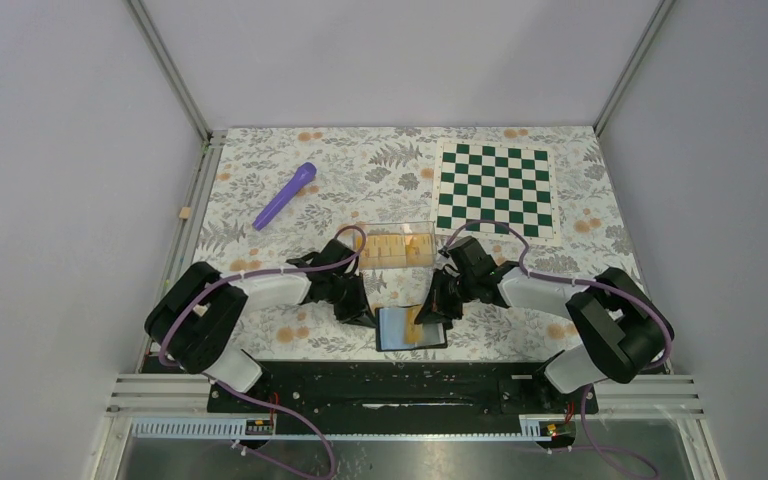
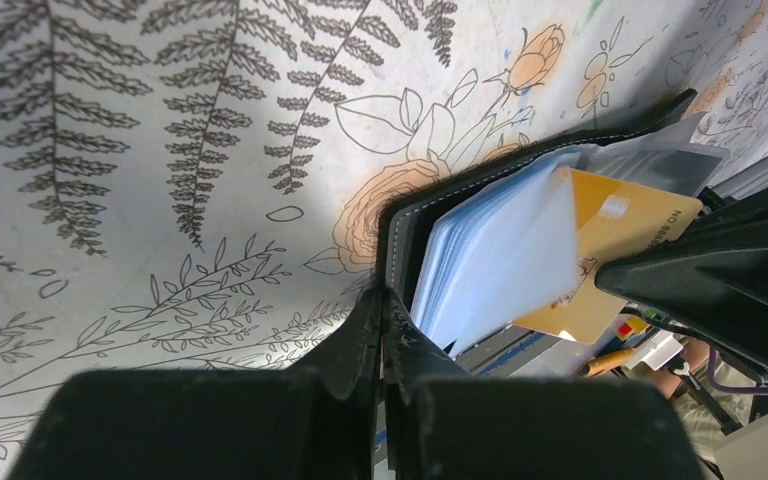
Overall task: Put the credit cards into the card holder
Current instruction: Insert the credit card into the card holder, then close the card holder at the center of the board.
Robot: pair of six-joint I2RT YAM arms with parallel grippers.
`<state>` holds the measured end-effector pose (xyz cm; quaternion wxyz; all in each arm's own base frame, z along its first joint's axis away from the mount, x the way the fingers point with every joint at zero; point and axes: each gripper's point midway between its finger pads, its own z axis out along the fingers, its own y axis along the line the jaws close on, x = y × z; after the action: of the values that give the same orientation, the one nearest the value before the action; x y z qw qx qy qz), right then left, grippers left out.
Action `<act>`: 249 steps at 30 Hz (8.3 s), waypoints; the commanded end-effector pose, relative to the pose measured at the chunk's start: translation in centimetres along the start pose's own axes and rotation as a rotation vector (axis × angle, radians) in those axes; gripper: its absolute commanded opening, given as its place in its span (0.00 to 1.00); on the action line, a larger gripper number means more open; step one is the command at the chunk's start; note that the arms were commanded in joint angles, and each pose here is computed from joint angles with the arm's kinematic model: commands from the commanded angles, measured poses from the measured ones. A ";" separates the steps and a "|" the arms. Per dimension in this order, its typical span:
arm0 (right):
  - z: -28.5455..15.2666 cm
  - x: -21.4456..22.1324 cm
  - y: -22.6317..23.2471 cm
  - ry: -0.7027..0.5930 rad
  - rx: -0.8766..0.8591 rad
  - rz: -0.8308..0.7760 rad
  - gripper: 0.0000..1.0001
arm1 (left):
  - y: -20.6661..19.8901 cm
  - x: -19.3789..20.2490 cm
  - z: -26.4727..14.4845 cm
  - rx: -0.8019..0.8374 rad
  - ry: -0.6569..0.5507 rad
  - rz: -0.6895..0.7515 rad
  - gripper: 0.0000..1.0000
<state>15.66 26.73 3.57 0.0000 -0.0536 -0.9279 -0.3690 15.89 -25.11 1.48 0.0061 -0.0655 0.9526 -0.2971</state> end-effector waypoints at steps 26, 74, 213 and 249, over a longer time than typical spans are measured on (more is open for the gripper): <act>-0.1 1.3 0.8 0.173 0.046 -0.056 0.00 | 0.5 -1.3 0.6 -0.066 -0.007 0.046 0.00; 0.9 1.1 -0.3 0.072 0.203 -0.056 0.62 | -0.8 -1.2 -0.6 -0.016 -0.034 0.026 0.00; 2.5 1.1 3.8 0.148 0.469 -0.417 0.10 | 0.7 -0.3 -10.1 -0.323 -0.253 0.186 0.04; 2.4 1.4 5.4 0.126 0.222 -0.281 0.00 | -5.3 1.3 -3.9 0.061 -0.110 0.144 0.49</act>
<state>14.35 31.12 3.38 0.0288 0.0994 -0.9700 -0.2199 14.44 -26.48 5.56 0.0513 -0.0239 0.9574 -0.2832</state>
